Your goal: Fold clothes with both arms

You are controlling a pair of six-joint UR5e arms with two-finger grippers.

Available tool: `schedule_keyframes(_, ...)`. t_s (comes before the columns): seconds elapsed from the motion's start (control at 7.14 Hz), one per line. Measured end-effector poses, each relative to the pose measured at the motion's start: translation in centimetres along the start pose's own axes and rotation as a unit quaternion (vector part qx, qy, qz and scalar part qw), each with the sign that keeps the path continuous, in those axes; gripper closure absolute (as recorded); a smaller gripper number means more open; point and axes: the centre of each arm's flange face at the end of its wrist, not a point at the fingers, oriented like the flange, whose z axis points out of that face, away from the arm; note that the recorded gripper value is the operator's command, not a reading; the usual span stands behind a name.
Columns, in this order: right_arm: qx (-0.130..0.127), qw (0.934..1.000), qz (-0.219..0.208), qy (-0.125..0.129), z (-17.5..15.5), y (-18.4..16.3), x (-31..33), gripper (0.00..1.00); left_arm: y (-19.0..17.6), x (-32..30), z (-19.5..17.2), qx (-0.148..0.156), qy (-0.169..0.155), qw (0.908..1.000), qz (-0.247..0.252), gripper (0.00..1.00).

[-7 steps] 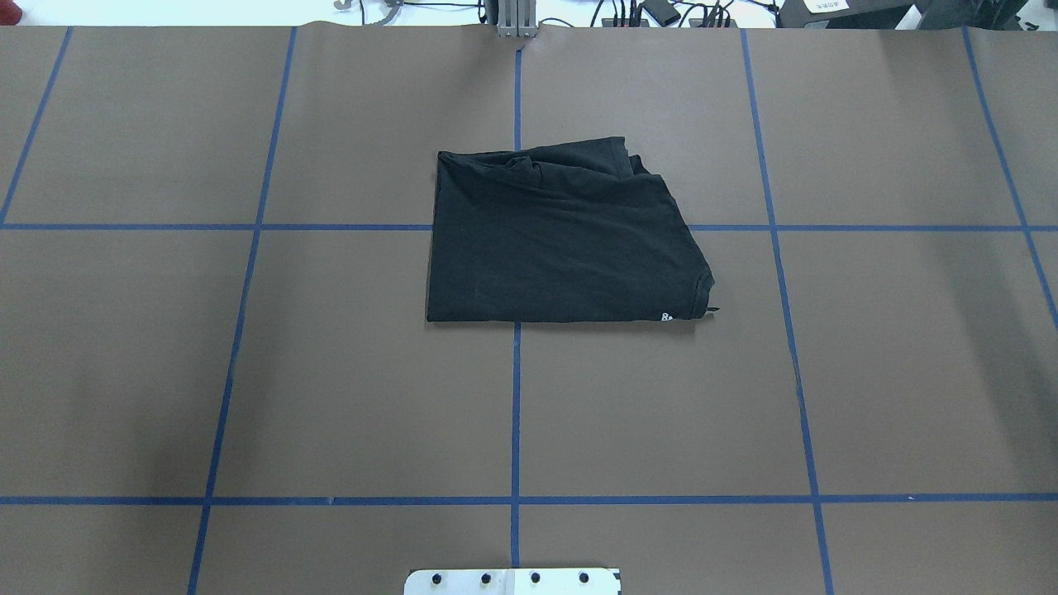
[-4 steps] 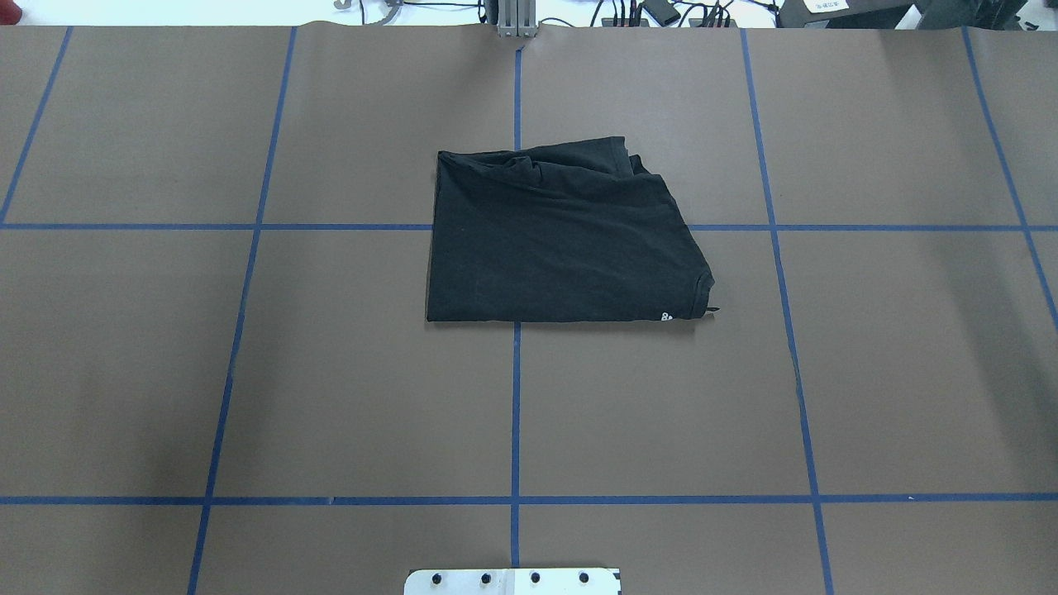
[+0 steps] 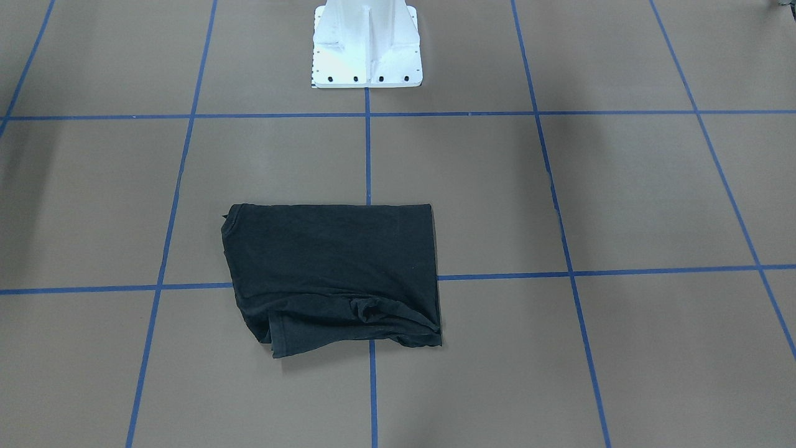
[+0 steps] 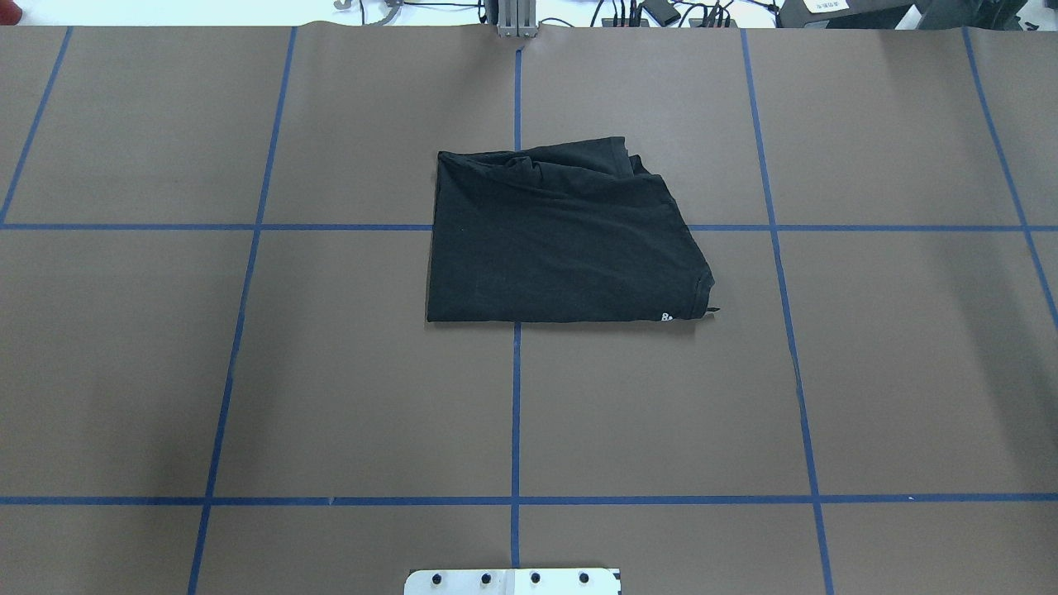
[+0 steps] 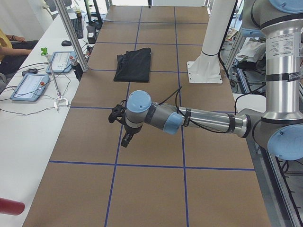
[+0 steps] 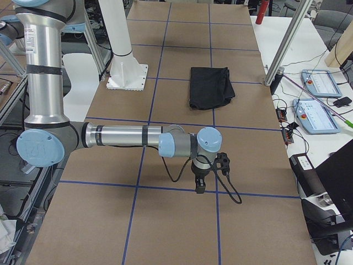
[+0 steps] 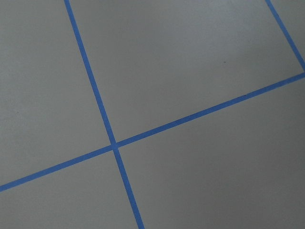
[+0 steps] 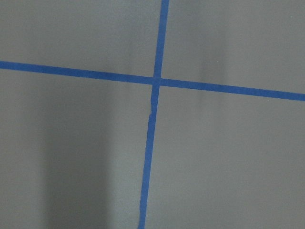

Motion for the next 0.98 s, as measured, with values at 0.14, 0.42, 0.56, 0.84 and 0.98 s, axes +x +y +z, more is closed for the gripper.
schedule_keyframes(0.14,0.006,1.0000,-0.003,-0.003,-0.6,0.0,-0.5,0.00,0.0,0.0,0.0,0.000,0.000,1.0000,0.000,0.00)
schedule_keyframes(0.42,0.021,0.9998,-0.007,-0.002,-2.2,0.2,-1.1,0.00,-0.2,0.2,-0.4,0.005,-0.002,1.0000,0.004,0.00)
schedule_keyframes(0.56,0.030,0.9995,-0.007,-0.003,-3.2,0.9,-1.3,0.00,-0.2,0.2,-0.5,0.006,-0.003,1.0000,0.005,0.00)
schedule_keyframes(0.84,0.037,0.9993,-0.003,-0.003,-4.1,3.9,-1.3,0.00,-0.1,-0.1,-0.4,0.004,-0.005,1.0000,0.001,0.00)
schedule_keyframes(0.98,0.036,0.9993,0.000,-0.005,-4.0,4.8,-1.2,0.00,0.0,-0.3,-0.4,0.004,-0.005,1.0000,-0.001,0.00)
